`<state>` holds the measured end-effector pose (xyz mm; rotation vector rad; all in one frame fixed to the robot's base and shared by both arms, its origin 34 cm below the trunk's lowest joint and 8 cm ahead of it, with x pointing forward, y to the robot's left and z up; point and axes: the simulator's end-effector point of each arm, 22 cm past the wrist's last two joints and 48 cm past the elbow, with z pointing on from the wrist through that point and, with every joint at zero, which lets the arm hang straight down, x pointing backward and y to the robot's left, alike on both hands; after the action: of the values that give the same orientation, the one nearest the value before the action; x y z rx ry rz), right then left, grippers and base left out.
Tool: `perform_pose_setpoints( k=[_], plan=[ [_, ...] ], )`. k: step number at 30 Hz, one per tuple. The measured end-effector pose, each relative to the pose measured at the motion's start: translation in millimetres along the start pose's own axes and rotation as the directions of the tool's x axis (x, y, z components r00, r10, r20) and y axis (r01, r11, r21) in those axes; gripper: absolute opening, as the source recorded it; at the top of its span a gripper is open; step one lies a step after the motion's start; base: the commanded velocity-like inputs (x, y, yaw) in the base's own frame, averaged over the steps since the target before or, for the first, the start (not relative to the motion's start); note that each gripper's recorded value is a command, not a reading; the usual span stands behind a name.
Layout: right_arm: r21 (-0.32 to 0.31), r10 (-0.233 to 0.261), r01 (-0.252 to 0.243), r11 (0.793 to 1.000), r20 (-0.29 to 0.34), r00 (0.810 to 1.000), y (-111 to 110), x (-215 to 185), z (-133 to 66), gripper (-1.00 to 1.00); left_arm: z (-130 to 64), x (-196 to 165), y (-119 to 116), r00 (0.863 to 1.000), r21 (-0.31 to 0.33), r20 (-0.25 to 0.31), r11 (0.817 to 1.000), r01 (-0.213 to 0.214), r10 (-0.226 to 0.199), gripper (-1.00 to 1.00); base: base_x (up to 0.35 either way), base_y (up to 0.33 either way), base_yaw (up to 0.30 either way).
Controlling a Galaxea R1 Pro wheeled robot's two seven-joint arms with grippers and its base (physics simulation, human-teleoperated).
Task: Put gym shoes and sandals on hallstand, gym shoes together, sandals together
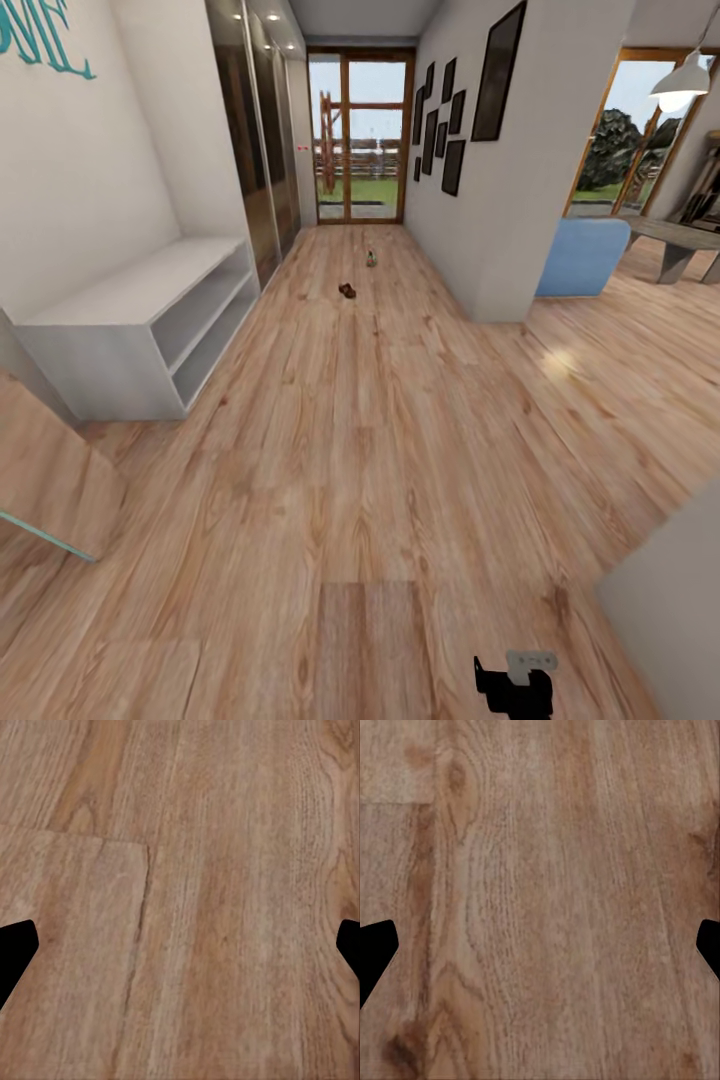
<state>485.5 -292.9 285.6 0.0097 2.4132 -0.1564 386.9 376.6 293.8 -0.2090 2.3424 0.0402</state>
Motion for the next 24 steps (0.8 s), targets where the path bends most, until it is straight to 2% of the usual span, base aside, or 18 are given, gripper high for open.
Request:
perform_pose_setpoints(
  k=[24],
  plan=[
    [-0.002, -0.001, 0.001, 1.000, -0.004, 1.000, 0.4, 2.1, -0.6, 1.00, -0.1, 0.4, 0.0, 1.000, 0.000, -0.001, 1.000, 0.000, 0.000, 1.00, 0.340, 0.000, -0.001]
  ],
)
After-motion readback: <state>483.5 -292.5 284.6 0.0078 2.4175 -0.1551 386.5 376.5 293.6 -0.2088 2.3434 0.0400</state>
